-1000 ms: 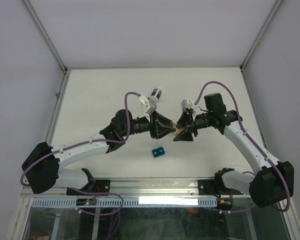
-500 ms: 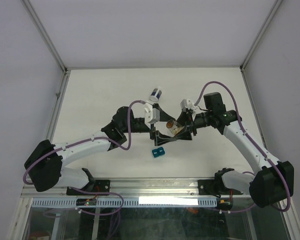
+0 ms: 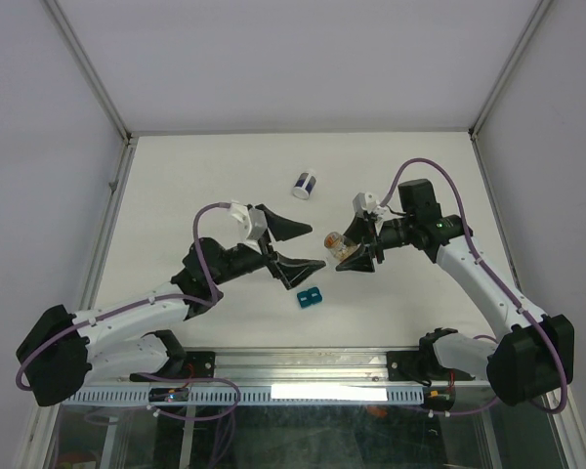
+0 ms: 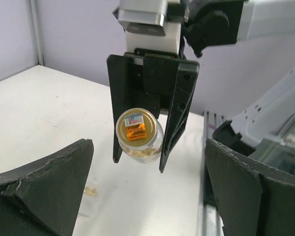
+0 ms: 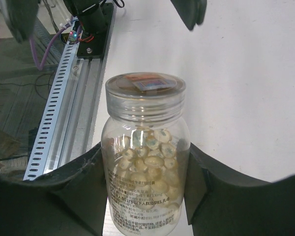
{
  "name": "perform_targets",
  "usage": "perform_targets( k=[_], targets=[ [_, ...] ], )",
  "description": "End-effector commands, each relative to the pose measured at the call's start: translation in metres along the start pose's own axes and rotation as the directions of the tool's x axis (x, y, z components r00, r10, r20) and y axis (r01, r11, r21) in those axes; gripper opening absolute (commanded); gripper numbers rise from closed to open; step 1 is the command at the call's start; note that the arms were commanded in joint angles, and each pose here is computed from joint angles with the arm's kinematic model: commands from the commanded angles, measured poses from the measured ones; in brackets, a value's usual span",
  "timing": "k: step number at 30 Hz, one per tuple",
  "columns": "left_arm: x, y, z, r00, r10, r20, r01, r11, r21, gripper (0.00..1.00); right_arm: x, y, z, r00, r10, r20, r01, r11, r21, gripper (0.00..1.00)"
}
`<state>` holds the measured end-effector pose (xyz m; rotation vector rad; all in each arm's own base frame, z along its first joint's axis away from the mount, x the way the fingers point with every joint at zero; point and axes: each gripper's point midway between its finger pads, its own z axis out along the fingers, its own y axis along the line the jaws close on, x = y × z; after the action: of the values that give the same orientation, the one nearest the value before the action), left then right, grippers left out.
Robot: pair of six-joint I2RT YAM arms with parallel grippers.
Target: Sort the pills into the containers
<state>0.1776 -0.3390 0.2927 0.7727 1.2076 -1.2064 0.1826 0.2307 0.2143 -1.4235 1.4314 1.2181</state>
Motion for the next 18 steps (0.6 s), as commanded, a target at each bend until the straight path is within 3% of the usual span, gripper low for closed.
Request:
perform_targets(
  k=[1, 7, 11, 18],
  targets=[
    [-0.045, 0.004, -0.009, 0.971, -0.169, 0.171, 0.185, 0.979, -0.086, 0.98, -0.022, -0.007, -0.003, 0.996, -0.084, 0.03, 0.084, 0.996, 0.011, 0.0],
    [-0.031, 0.013, 0.003, 0.913, -0.405, 0.049, 0.404, 0.881, -0.246, 0.66, -0.019, -0.009, -0.002, 0.997, -0.076, 0.025, 0.076, 0.997, 0.013, 0.0],
    [-0.008, 0.012, 0.009, 0.906, -0.42, -0.045, 0.373, 0.845, -0.382, 0.6, -0.019, -0.01, -0.002, 0.997, -0.075, 0.022, 0.075, 0.997, 0.014, 0.0],
    [0.005, 0.013, 0.025, 0.909, -0.389, -0.147, 0.292, 0.848, -0.443, 0.61, -0.018, -0.011, -0.002, 0.997, -0.07, 0.019, 0.07, 0.997, 0.017, 0.0]
  ],
)
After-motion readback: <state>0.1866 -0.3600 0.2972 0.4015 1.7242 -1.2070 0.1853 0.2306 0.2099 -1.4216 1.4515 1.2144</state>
